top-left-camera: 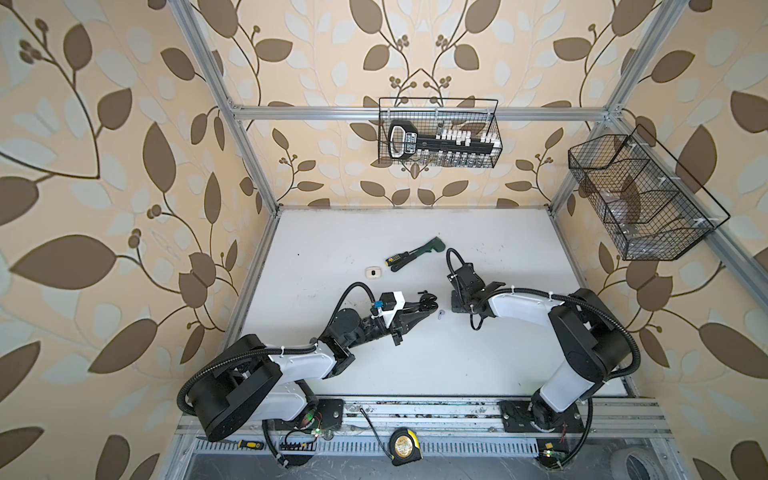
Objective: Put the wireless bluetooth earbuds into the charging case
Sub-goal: 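Close the right gripper on the black earbud, then lift the black earbud with the right gripper toward the black case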
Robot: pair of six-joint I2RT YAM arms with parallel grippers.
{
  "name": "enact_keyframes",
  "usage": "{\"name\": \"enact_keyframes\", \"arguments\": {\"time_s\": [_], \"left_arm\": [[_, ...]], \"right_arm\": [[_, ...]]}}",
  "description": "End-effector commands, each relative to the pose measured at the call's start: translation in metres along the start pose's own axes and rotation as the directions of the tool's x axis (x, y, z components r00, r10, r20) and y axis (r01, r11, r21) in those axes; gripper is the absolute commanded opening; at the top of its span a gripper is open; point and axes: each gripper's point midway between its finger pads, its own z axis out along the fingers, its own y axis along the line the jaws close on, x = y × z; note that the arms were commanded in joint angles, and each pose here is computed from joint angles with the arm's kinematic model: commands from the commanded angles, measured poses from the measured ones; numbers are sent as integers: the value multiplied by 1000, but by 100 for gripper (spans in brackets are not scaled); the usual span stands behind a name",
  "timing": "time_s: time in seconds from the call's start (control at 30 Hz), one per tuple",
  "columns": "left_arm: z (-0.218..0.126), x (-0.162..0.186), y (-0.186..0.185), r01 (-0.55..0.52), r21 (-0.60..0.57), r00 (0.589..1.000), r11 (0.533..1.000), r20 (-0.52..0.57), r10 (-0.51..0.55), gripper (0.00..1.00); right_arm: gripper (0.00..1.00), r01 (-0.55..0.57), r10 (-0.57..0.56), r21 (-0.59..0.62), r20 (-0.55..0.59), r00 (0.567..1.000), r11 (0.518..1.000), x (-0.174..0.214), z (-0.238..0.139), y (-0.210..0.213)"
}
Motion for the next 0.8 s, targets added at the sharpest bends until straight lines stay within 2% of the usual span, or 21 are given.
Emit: {"name": "enact_keyframes", "arguments": {"time_s": [0.0, 0.57, 0.77], "left_arm": [[0, -18, -5, -55, 23, 997, 998, 56, 54, 0], [0, -17, -5, -54, 27, 997, 998, 50, 53, 0], [0, -17, -5, -53, 29, 997, 998, 50, 52, 0]], "right_arm": [[24, 29, -27, 24, -88, 996, 999, 28, 2, -12], [24, 37, -35, 27, -87, 996, 999, 26, 3, -15], [20, 33, -30, 26, -88, 996, 999, 26, 4, -15]]}}
